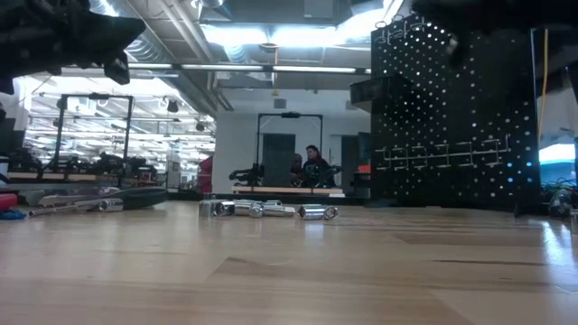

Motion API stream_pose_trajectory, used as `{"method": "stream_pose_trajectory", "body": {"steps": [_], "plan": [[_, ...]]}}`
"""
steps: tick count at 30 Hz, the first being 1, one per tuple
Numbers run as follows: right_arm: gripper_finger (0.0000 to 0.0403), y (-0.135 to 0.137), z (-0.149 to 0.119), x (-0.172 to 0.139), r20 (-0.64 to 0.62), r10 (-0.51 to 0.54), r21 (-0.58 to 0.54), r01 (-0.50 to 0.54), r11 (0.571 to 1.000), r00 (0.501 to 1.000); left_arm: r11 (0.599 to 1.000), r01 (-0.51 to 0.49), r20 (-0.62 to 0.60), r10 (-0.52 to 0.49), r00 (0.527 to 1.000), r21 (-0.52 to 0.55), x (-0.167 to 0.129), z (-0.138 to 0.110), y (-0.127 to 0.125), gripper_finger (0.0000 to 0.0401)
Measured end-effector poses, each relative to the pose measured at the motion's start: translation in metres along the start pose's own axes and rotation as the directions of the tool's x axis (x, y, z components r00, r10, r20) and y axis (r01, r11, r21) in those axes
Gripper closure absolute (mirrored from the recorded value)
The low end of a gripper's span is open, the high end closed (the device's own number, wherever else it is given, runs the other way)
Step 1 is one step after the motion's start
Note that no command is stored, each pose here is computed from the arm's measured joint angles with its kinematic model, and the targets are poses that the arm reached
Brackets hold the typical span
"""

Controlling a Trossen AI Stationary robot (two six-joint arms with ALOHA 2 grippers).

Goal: Hang tools onto peg board
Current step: Put the socket into the black pegboard bin

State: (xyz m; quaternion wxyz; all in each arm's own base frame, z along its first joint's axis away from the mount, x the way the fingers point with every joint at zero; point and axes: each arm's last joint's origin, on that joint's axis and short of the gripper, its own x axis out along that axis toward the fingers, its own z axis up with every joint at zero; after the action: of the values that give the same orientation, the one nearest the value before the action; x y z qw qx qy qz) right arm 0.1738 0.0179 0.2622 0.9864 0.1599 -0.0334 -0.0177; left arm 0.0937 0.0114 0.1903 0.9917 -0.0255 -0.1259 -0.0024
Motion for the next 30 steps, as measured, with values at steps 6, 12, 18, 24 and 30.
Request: {"method": "stream_pose_trajectory", "body": {"steps": [6, 12, 18, 24, 30], "plan": [[0.0393, 0.027, 0.011, 0.050, -0.151, 0.023, -0.092, -0.037, 0.995, 0.988, 1.000, -0.015, -0.013, 0.015, 1.000, 0.026, 0.000, -0.001, 0.001, 0.0400], [0.0393, 0.057, 0.001, 0.073, -0.221, -0.100, -0.227, 0.049, 0.973, 0.970, 0.999, -0.010, -0.013, 0.010, 1.000, 0.044, 0.000, -0.001, 0.000, 0.0400], [0.0393, 0.067, -0.019, 0.099, -0.280, -0.100, -0.261, 0.024, 0.965, 0.955, 0.999, 0.018, 0.004, -0.019, 1.000, 0.047, 0.000, 0.000, -0.001, 0.0400], [0.0393, 0.071, -0.031, 0.123, -0.281, -0.115, -0.276, 0.035, 0.961, 0.953, 0.996, 0.038, 0.015, -0.039, 0.999, 0.079, 0.000, 0.001, -0.003, 0.0400], [0.0393, 0.064, -0.046, 0.150, -0.344, -0.179, -0.352, 0.050, 0.935, 0.922, 0.993, 0.012, 0.006, -0.013, 1.000, 0.115, 0.000, 0.000, -0.002, 0.0400]]}}
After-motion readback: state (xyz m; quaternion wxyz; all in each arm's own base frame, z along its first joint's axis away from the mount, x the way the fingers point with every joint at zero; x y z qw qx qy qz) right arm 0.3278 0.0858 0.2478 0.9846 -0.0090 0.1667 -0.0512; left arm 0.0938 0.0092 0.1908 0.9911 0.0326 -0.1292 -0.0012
